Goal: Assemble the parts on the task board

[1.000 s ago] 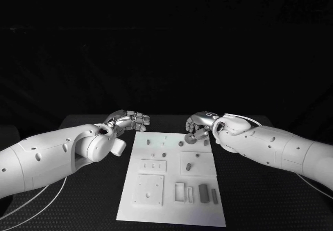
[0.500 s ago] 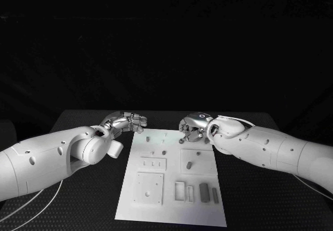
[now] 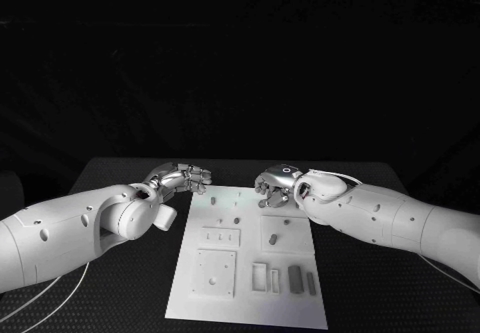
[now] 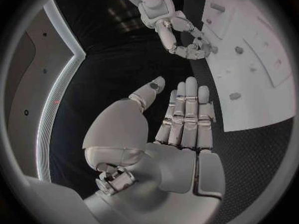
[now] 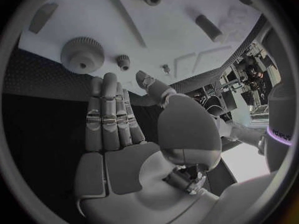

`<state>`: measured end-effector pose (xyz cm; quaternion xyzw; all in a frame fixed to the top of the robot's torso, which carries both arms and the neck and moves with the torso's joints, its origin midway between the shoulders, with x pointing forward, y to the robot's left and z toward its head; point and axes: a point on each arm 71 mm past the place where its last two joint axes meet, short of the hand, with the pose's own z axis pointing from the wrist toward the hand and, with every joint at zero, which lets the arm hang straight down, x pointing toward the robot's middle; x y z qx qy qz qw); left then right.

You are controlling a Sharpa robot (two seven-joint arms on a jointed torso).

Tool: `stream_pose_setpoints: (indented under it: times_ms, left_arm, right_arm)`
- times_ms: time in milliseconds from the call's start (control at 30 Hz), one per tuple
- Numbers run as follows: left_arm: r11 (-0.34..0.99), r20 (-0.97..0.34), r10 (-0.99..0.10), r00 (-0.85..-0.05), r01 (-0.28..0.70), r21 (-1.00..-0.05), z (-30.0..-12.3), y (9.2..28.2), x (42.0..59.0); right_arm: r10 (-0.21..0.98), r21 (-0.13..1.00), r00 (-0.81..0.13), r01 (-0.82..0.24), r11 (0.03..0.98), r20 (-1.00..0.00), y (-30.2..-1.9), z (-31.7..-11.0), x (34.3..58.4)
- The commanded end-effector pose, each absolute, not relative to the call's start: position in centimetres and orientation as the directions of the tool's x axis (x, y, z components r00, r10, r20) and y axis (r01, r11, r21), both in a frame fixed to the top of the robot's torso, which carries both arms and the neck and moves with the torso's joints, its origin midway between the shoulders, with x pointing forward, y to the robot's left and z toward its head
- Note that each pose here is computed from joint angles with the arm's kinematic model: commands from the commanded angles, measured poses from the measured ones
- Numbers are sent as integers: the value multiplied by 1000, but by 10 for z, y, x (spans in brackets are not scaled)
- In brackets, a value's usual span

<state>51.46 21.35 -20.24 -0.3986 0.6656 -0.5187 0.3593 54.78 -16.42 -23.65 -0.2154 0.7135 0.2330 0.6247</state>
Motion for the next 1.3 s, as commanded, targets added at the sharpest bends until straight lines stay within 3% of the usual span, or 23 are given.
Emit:
stream_pose_setpoints:
  times_ms: [33,1300]
  left_arm:
    - [132,-53,-897,-438,-152,-980,-201,212,513]
    - [131,-50,-897,-438,-155,-979,-200,211,513]
  right_arm:
    - [-68,18,-121,-602,798,-990,-167,-240,548]
    - [-111,-2,-143,-607,795,-983,-161,-253,547]
